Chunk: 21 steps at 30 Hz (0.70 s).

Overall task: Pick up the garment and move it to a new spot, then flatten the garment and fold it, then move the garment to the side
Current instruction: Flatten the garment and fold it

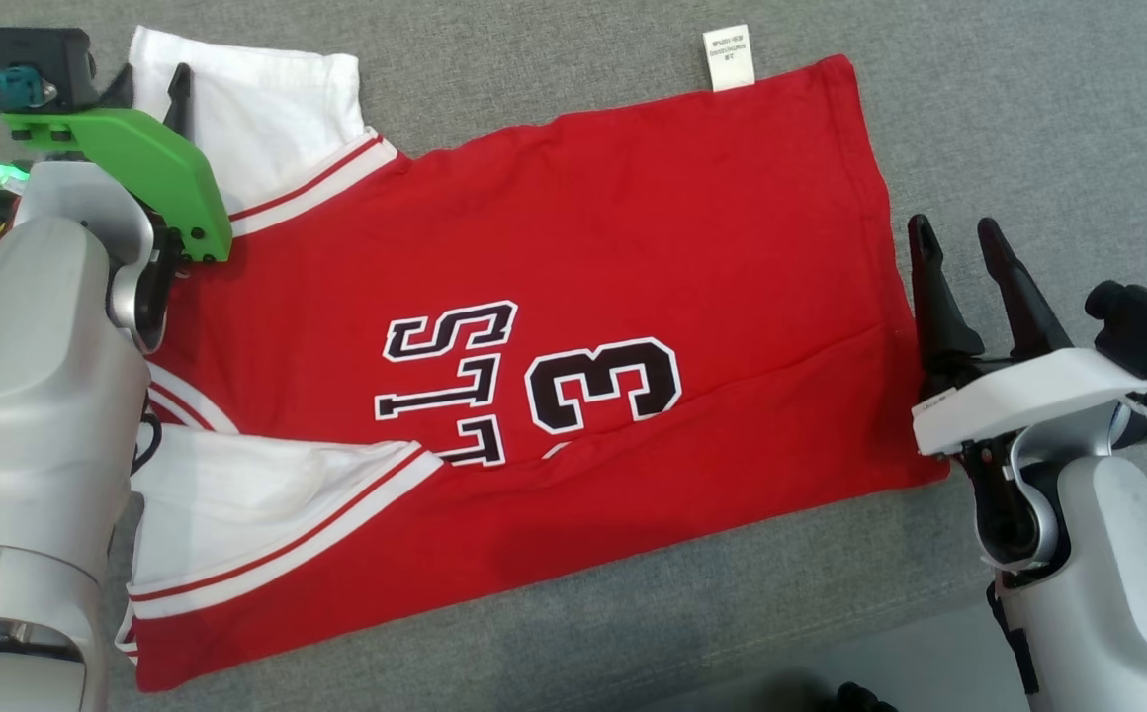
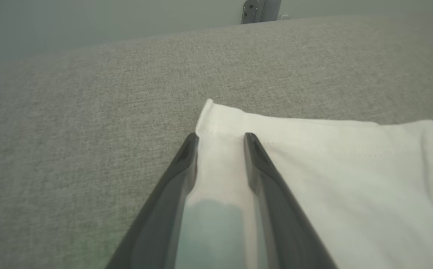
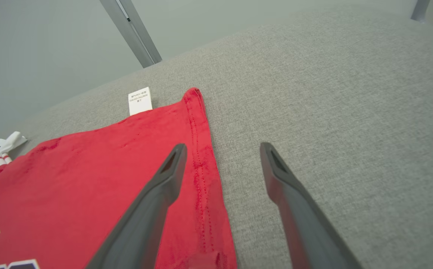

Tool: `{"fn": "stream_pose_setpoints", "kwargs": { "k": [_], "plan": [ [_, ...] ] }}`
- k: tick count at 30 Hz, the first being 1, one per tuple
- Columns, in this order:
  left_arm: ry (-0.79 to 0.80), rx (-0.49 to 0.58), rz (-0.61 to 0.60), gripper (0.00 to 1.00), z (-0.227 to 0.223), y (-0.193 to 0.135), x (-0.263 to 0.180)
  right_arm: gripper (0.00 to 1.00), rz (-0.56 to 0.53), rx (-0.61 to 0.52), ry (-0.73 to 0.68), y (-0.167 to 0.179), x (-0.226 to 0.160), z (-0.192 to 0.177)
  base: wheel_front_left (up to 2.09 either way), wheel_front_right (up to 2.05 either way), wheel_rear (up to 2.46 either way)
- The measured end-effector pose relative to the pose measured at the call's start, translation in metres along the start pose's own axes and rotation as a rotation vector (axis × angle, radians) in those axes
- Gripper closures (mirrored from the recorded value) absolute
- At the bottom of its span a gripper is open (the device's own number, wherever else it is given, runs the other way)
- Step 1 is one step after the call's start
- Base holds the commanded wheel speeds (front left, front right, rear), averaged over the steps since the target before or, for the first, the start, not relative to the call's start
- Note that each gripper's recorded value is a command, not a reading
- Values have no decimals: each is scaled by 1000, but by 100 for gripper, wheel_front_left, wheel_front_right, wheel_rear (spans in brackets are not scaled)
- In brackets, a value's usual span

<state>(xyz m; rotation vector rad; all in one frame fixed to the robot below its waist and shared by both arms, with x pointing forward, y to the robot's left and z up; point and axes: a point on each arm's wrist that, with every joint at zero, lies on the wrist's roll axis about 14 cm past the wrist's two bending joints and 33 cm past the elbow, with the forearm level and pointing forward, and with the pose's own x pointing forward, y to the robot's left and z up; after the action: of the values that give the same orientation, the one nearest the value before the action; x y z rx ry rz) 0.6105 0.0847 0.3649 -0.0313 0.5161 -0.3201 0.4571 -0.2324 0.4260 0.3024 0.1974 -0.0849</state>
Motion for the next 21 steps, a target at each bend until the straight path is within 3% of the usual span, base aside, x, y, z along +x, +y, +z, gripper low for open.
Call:
{"fn": "stream_pose_setpoints", "kwargs": {
  "k": [10,21],
  "plan": [
    [-115,-52,-30,100,19,-10,-20,0,73,-116,29,10,24,21,0,0,0],
    [-220,-83,-19,100,24,-2,-61,0,158,-257,190,33,66,15,0,0,0]
  ]
}}
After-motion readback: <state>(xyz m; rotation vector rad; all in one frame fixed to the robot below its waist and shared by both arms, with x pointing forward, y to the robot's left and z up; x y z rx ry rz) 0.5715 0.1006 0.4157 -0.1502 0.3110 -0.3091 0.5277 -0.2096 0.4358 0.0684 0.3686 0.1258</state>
